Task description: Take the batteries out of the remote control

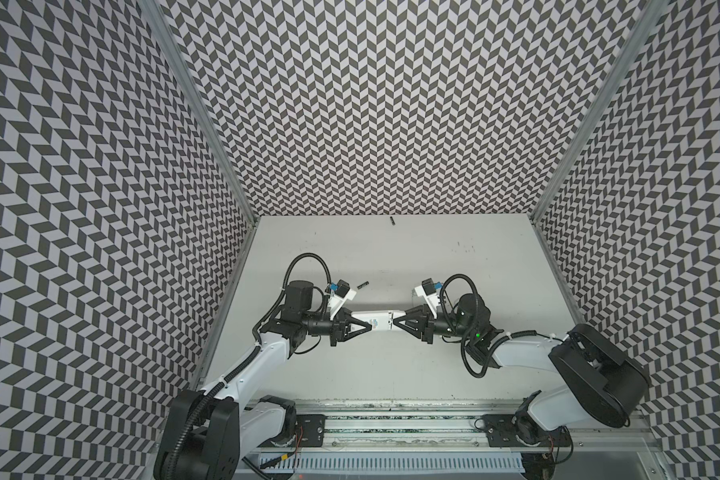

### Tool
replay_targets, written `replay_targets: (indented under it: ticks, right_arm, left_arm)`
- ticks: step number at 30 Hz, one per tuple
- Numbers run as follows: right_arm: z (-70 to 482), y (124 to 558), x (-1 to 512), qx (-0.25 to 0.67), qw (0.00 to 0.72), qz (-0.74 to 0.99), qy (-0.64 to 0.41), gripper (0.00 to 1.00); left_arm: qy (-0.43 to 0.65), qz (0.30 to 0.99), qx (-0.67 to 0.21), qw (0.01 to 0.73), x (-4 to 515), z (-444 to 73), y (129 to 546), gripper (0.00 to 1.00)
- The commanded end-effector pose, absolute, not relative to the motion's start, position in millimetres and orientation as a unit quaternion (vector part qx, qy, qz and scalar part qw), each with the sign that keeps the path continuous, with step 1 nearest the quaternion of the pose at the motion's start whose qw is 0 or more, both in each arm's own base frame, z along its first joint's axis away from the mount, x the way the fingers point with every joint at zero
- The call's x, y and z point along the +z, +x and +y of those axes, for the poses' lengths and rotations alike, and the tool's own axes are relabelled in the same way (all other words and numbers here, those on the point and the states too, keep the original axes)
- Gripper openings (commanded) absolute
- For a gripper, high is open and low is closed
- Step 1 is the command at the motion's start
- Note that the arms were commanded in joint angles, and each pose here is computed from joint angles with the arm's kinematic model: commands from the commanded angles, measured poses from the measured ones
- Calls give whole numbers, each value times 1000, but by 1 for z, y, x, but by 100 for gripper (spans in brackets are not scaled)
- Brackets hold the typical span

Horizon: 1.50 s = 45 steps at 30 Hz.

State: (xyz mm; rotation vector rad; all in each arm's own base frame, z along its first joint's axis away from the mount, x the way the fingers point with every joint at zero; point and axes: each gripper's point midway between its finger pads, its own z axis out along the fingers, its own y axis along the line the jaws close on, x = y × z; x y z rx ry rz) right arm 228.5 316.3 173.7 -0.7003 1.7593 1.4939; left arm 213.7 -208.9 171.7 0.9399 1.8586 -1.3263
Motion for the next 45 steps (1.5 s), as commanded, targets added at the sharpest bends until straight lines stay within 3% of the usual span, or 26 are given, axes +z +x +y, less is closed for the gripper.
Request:
replay_targets:
  ticks: [1, 8, 11, 14, 16, 19, 22, 32, 38, 45]
  right_arm:
    - [283, 263, 149, 534, 375, 734, -188, 15]
    - [282, 265, 149, 532, 374, 737, -185, 12]
    - [281, 268, 142, 521, 369, 747, -187, 28]
    - [279, 267, 153, 530, 379, 736, -184, 36]
    - [278, 266, 154, 528, 385, 733, -189, 34]
    - [280, 270, 148, 523, 379, 739, -192, 19]
    - [280, 271, 153, 531, 381, 734, -184, 20]
    - [308, 282, 153, 520, 389, 742, -165, 62]
    - [346, 281, 153, 521, 382, 740, -188, 73]
    - [359, 289, 144, 517, 374, 746, -188, 74]
  left_arm:
    - [312, 771, -403, 381, 154, -178, 254, 0]
    - [308, 777, -398, 378, 152, -176, 258, 0]
    - [309, 777, -396, 380, 150, -177, 256, 0]
    - [306, 782, -395, 373, 151, -175, 258, 0]
    - [307, 778, -394, 380, 151, -175, 258, 0]
    - [308, 779, -394, 379, 149, -175, 256, 0]
    - [304, 784, -390, 375, 150, -174, 259, 0]
    - [315, 766, -418, 374, 154, -181, 252, 0]
    - [318, 768, -417, 368, 154, -181, 250, 0]
    - [321, 766, -420, 366, 156, -183, 249, 0]
